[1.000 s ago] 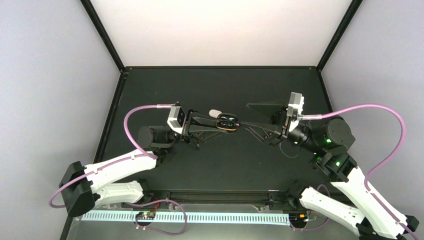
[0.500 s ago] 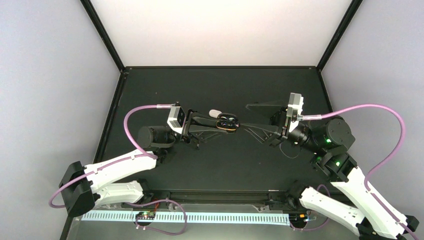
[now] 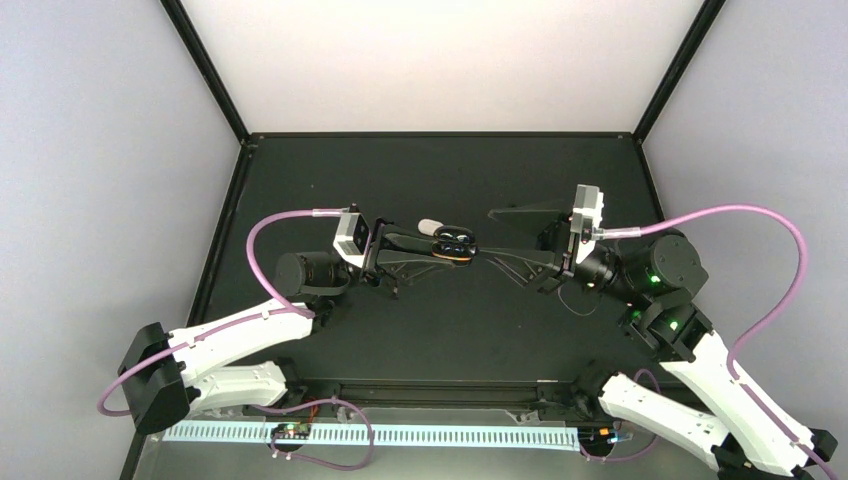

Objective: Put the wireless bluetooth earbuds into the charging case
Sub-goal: Place the earbud in the charging case.

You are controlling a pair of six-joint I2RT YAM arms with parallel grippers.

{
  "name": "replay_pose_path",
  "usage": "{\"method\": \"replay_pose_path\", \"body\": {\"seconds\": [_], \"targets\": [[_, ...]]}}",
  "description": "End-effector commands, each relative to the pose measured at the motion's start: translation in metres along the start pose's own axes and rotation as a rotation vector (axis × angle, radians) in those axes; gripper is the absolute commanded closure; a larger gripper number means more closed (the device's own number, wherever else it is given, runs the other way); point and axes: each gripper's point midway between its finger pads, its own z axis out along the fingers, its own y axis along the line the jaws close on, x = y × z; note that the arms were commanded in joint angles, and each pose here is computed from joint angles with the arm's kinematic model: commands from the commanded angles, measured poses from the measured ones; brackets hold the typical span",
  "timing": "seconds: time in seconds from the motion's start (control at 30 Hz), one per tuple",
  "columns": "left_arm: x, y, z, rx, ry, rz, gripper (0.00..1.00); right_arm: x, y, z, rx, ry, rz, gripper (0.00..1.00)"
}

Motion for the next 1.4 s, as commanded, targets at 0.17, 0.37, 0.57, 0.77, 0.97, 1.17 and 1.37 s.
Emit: {"method": "replay_pose_path", "body": {"seconds": [0.17, 0.37, 0.57, 0.77, 0.97, 1.17, 1.37], "targets": [[0.002, 0.000, 0.002, 0.008, -0.002, 0.011, 0.98, -0.014, 0.011, 0.003, -0.062, -0.032, 0.012, 0.39], [0.004, 0.001, 0.003, 0.008, -0.001, 0.008, 0.98, -0.015, 0.011, 0.004, -0.063, -0.039, 0.021, 0.39], [0.004, 0.001, 0.002, 0.009, 0.000, 0.005, 0.99, -0.016, 0.009, 0.006, -0.060, -0.044, 0.028, 0.38], [0.005, 0.001, 0.002, 0.008, -0.001, 0.003, 0.98, -0.016, 0.006, 0.008, -0.047, -0.051, 0.039, 0.36], [0.004, 0.000, 0.002, 0.011, -0.004, 0.002, 0.99, -0.014, 0.002, 0.010, -0.032, -0.044, 0.045, 0.36], [0.004, 0.000, 0.002, 0.015, -0.003, 0.003, 0.99, -0.011, -0.006, 0.014, 0.004, -0.028, 0.058, 0.35], [0.003, -0.001, 0.002, 0.017, -0.005, 0.004, 0.99, -0.008, -0.013, 0.018, 0.031, -0.012, 0.070, 0.35]]}}
